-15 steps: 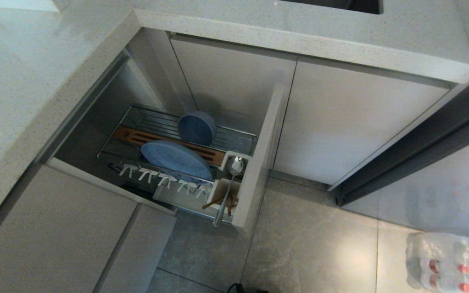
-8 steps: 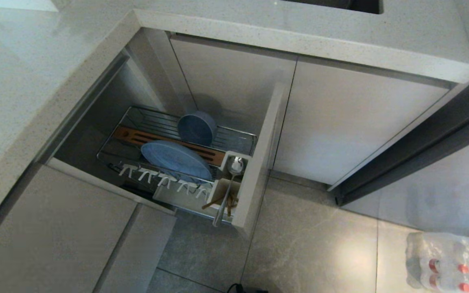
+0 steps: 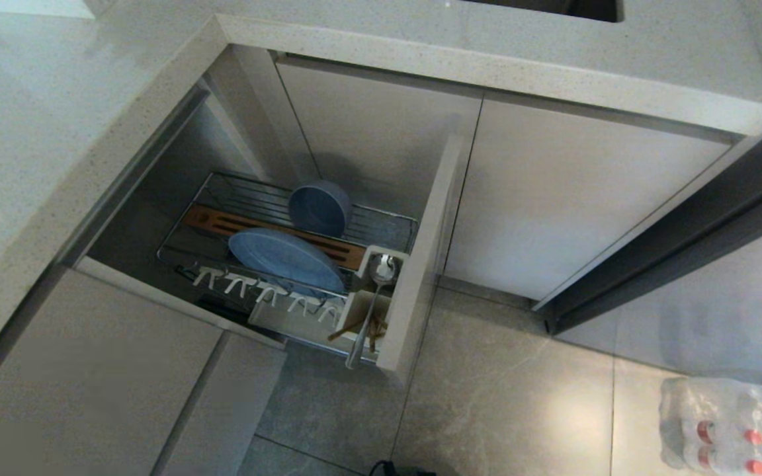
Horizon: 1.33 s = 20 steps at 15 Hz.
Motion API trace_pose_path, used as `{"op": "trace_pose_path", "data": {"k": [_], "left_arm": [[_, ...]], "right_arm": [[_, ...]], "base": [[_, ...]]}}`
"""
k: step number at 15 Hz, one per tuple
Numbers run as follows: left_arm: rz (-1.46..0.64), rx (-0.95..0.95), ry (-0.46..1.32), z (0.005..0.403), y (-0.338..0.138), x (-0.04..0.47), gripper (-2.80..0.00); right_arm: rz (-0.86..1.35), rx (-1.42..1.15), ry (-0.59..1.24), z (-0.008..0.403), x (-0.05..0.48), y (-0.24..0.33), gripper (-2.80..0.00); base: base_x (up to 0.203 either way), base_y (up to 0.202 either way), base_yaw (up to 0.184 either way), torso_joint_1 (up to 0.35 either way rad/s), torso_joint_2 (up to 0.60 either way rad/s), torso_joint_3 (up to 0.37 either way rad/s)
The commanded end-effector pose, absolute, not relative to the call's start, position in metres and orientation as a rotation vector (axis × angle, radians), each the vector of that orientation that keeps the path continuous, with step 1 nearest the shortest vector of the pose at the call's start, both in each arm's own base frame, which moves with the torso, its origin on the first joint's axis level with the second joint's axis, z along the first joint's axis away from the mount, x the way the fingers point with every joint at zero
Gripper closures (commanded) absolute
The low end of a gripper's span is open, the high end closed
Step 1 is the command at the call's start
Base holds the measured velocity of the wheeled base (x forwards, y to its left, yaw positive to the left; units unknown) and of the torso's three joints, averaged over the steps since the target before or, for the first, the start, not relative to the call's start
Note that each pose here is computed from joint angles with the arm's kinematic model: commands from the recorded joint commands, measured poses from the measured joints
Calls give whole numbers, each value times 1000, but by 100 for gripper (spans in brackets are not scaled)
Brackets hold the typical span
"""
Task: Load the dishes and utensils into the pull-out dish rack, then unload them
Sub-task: Take the plate out of the cupboard
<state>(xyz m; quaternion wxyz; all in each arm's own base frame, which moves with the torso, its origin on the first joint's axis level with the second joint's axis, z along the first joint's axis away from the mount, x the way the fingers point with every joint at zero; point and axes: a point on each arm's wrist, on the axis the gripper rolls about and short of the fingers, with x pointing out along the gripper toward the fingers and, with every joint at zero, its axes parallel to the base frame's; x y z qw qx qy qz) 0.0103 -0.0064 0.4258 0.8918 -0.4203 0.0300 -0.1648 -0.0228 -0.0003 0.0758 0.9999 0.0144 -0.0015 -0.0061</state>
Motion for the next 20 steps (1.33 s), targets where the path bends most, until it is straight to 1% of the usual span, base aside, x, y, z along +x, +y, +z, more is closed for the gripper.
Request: {"op": "trace_pose_path", "data": {"k": [1, 3, 5, 7, 10, 14, 16, 20], "left_arm": [[-340, -924, 211, 426, -12, 43, 0], [-277, -941, 365, 415, -18, 68, 0], [-184, -927, 482, 402, -24, 91, 0], [-104, -886, 566, 386, -35, 114, 0], [-69, -829, 673, 366, -56, 139, 0], [-61, -806, 683, 355, -76, 174, 0], [-25, -751, 706, 339, -95, 189, 0], [108, -688, 621, 316, -116, 224, 0]], "right_arm": [[-12, 29, -2, 76, -23, 0, 0], [-12, 29, -2, 76, -23, 0, 0], [-12, 29, -3, 76, -23, 0, 0], [-12, 29, -2, 76, -23, 0, 0], [-12, 29, -2, 76, -23, 0, 0], [-12, 29, -2, 76, -23, 0, 0], [-12, 29, -3, 76, -23, 0, 0], [-12, 29, -2, 76, -23, 0, 0]], "base": [[0, 0, 0, 0, 0, 0], [0, 0, 0, 0, 0, 0], [0, 0, 0, 0, 0, 0], [0, 0, 0, 0, 0, 0], [0, 0, 0, 0, 0, 0], [0, 0, 0, 0, 0, 0], [0, 0, 0, 0, 0, 0], [0, 0, 0, 0, 0, 0]]}}
